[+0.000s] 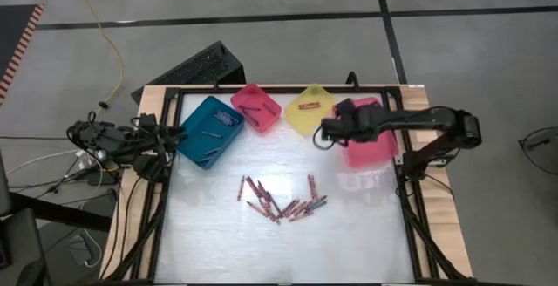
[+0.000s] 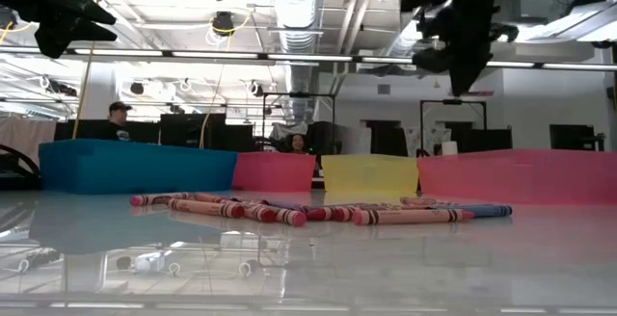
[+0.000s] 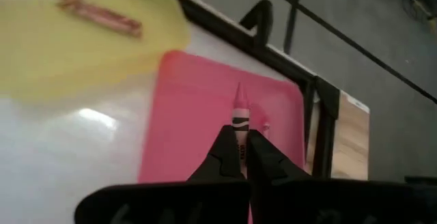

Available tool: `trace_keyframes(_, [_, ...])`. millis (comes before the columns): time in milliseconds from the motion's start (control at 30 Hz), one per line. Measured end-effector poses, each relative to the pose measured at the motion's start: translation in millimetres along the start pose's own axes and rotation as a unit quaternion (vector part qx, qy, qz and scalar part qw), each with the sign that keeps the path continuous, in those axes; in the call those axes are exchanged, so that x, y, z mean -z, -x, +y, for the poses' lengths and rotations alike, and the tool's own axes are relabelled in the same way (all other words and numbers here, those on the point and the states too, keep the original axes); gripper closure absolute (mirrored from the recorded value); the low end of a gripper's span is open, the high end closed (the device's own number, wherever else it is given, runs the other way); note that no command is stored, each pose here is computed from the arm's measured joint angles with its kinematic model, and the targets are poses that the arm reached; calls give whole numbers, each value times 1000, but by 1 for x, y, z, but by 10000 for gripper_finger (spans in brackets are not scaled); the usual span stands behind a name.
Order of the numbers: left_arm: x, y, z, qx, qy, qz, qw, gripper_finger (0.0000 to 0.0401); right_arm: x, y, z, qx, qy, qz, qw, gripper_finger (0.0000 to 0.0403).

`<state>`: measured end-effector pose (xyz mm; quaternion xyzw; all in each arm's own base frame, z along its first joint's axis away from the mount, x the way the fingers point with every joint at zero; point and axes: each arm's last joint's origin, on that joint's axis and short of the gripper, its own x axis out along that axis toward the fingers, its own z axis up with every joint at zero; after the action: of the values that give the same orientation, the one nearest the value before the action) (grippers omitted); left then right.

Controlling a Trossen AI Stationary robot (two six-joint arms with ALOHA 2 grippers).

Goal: Sort crayons
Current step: Put the pink crayon into the right pink bin

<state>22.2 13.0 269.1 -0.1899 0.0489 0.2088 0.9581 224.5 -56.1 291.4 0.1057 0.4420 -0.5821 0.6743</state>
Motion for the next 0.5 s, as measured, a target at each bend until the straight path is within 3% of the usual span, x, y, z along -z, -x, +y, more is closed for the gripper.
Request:
trace_keyframes(167, [0,0,0,0,0,0,1000,256,-3,-30,-7,29,-1,25,999,400])
trace_keyframes(300, [0,0,0,0,0,0,1000,256,9,-62,-14,48,-1,79,996,400])
trace_keyframes(500, [0,0,0,0,0,0,1000,256,30,-98,-23,18,-32,118,992,400])
